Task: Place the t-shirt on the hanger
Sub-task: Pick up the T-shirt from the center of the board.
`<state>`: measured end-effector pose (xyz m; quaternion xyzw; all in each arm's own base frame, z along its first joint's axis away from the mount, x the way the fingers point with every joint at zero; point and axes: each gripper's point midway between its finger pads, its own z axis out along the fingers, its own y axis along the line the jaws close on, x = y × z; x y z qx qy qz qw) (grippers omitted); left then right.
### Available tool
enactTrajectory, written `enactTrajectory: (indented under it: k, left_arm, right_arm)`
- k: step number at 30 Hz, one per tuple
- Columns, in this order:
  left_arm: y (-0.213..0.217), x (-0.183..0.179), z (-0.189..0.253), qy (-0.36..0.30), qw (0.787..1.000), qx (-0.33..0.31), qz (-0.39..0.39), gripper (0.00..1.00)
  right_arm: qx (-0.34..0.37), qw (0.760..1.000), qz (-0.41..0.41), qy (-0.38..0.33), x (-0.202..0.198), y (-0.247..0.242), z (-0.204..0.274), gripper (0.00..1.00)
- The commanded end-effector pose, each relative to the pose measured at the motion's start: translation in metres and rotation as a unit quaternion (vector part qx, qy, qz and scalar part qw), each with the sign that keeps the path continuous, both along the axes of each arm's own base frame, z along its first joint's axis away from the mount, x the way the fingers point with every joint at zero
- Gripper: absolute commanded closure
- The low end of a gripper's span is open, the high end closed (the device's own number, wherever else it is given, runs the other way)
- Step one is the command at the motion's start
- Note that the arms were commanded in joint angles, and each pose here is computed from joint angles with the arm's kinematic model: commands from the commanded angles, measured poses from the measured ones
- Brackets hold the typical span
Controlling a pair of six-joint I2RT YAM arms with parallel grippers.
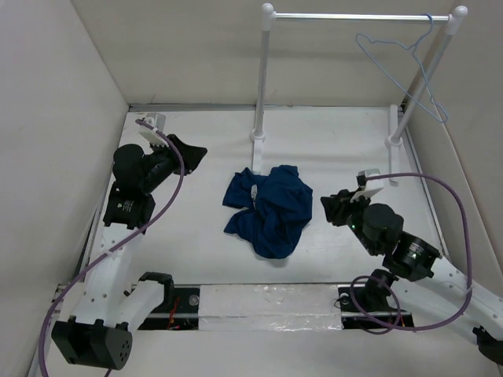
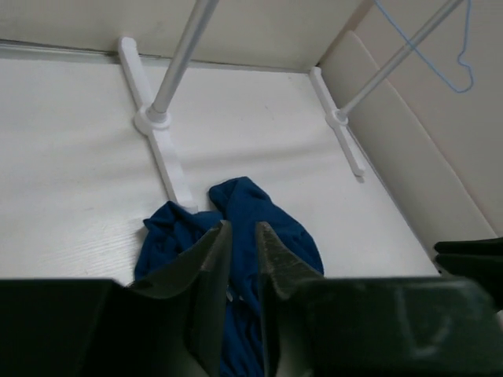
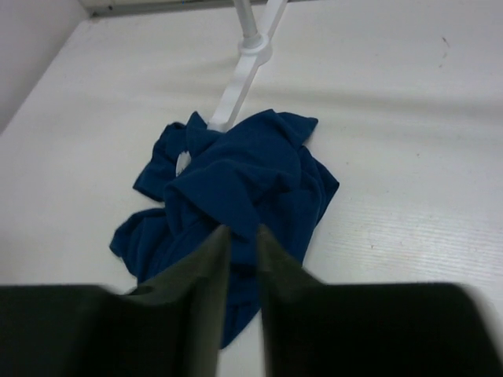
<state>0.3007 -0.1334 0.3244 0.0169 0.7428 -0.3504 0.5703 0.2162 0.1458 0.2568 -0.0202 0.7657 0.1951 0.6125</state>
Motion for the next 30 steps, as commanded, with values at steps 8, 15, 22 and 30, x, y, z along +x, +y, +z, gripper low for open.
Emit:
enactTrajectory:
  k: [8, 15, 22, 30]
  left_arm:
    - [-0.100, 0.016, -0.006, 0.024, 0.989, 0.124, -0.077, 1.00]
    - [-0.091, 0.003, -0.071, 0.089, 0.991, 0.096, -0.037, 0.97]
    - [-0.117, -0.038, -0.137, 0.137, 0.979, 0.151, -0.020, 0.91]
    - [-0.150, -0.075, -0.192, 0.165, 0.964, 0.210, -0.008, 0.64]
  right_arm:
    - [-0.007, 0.997, 0.046, 0.066, 0.002, 0.030, -0.070, 1.00]
    - [0.012, 0.994, 0.056, 0.093, 0.015, 0.023, -0.100, 0.93]
    - [0.026, 0.988, 0.113, 0.105, 0.040, 0.036, -0.117, 0.35]
    - [0.028, 0.981, 0.152, 0.122, 0.040, 0.050, -0.124, 0.56]
